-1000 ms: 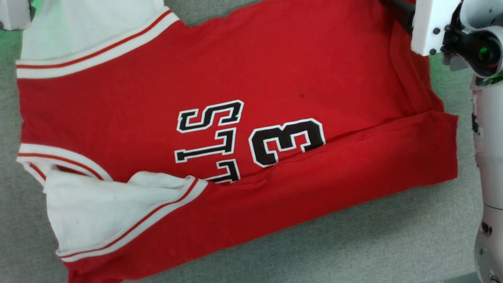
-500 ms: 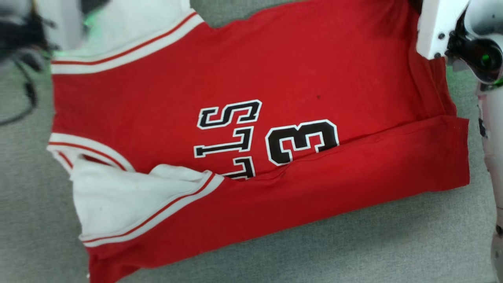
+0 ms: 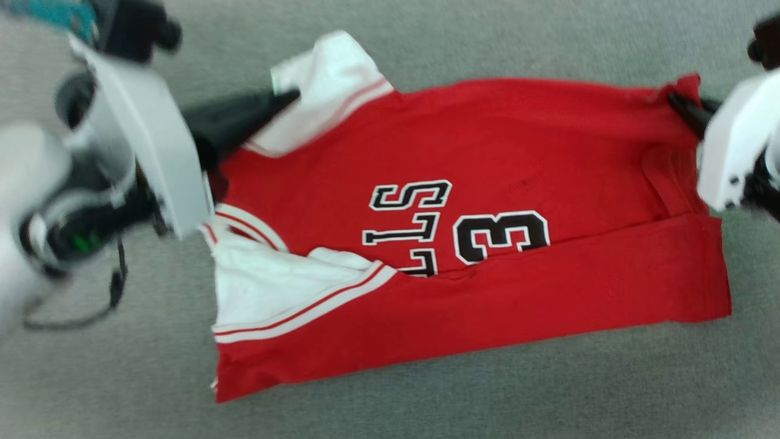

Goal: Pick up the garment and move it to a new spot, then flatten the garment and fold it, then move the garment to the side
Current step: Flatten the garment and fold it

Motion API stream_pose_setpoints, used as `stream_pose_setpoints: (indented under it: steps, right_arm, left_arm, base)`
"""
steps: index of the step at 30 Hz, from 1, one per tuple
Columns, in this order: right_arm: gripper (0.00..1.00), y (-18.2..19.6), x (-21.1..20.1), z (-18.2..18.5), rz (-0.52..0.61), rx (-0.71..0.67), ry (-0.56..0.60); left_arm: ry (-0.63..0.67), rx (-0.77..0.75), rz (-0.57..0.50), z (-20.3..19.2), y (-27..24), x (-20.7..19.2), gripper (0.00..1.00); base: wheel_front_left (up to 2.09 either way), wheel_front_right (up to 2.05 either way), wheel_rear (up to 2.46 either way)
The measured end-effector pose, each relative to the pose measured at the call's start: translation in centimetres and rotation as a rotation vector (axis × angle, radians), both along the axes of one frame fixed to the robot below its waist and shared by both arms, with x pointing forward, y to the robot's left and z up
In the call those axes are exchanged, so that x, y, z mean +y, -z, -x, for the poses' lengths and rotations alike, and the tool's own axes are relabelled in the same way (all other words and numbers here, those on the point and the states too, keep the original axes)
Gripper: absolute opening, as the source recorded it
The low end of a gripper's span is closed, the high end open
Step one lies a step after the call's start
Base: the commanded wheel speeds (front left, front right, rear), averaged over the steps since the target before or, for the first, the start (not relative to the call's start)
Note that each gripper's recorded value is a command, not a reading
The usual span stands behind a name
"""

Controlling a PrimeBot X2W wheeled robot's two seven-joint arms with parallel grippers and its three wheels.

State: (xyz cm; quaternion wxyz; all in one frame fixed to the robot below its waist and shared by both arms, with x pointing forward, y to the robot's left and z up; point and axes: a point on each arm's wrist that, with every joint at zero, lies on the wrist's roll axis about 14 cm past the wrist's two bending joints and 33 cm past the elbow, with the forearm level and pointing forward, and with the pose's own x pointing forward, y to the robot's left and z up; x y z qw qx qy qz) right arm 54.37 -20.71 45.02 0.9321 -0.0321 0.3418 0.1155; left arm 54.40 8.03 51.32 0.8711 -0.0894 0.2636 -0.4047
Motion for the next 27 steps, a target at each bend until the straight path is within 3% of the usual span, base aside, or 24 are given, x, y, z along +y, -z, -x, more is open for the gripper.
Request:
stream_pose_setpoints:
  steps: [8, 15, 27]
  right_arm:
    - [0.0, -1.4, 1.2, 4.2, -0.012, -0.008, -0.086]
    - [0.0, -1.7, 1.9, 7.0, -0.047, -0.016, -0.11]
    - [0.0, -0.2, -0.9, 9.9, -0.044, 0.03, -0.019]
  left_arm:
    - [-0.008, -0.073, 0.053, 7.0, -2.2, 2.1, 0.0]
    - [-0.082, -0.095, 0.09, 10.8, -1.8, 4.8, 0.0]
    - [-0.162, 0.018, 0.117, 14.9, 2.1, 6.7, 0.0]
  base:
    - [0.0, 0.0, 0.0]
    - [0.0, 0.0, 0.0]
    - [0.0, 0.0, 0.0]
